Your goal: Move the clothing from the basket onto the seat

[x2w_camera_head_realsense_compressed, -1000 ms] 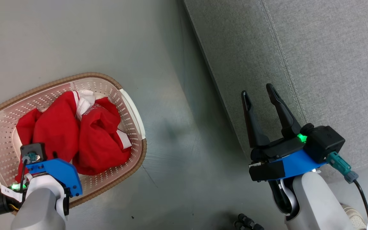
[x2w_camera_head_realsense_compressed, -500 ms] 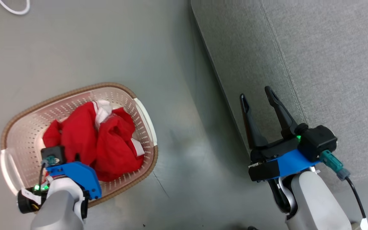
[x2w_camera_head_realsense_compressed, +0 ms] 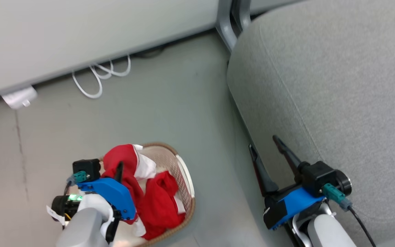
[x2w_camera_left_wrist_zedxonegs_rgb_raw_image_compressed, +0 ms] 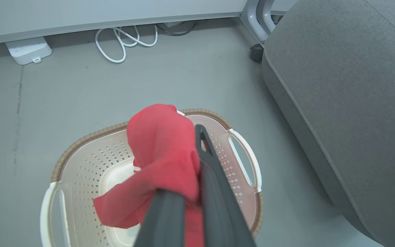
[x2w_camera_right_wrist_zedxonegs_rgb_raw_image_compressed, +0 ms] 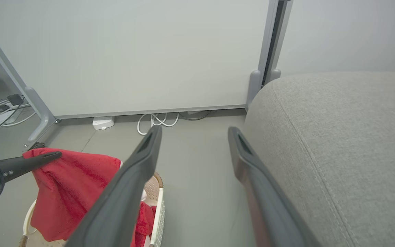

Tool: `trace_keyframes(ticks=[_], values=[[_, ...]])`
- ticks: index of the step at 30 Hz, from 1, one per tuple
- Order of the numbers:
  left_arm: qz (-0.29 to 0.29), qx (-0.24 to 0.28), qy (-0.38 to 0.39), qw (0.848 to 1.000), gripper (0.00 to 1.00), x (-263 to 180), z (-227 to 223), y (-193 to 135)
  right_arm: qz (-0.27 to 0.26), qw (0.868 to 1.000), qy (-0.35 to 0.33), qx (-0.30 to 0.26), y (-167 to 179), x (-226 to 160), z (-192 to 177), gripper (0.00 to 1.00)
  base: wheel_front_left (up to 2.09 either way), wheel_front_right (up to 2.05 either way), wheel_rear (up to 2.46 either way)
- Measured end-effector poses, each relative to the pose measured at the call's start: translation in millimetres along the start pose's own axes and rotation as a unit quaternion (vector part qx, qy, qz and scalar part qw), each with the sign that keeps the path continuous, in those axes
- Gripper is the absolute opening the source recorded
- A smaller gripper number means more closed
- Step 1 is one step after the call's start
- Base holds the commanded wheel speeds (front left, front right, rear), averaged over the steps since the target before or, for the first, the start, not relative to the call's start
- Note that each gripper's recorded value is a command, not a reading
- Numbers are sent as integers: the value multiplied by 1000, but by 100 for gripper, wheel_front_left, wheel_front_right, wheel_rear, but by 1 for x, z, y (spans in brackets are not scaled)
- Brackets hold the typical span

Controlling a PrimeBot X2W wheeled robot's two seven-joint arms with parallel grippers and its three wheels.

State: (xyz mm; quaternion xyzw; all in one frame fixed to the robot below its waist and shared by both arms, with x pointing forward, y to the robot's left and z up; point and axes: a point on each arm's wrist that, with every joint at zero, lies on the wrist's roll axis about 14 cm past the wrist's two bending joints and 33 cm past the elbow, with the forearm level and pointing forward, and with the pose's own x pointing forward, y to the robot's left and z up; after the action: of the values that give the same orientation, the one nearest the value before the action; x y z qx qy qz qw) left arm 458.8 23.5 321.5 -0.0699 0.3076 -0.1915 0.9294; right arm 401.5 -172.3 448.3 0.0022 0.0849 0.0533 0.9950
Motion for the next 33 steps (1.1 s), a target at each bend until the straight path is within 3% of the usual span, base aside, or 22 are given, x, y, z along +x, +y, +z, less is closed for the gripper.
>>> trace_keyframes(ticks=[5, 17, 26, 33], values=[[-52, 35, -69, 996, 0, -31, 51, -40, 18, 1000, -21, 0, 18, -24, 20, 100, 0, 0, 0], [-169, 120, -215, 954, 0, -111, 162, -154, 62, 995, -81, -1, 53, -54, 63, 100, 0, 0, 0], [-208, 141, -253, 934, 0, -142, 198, -196, 85, 992, -88, -7, 68, -57, 69, 100, 0, 0, 0], [-212, 140, -261, 931, 0, -147, 207, -203, 91, 992, -86, -6, 73, -56, 68, 100, 0, 0, 0]])
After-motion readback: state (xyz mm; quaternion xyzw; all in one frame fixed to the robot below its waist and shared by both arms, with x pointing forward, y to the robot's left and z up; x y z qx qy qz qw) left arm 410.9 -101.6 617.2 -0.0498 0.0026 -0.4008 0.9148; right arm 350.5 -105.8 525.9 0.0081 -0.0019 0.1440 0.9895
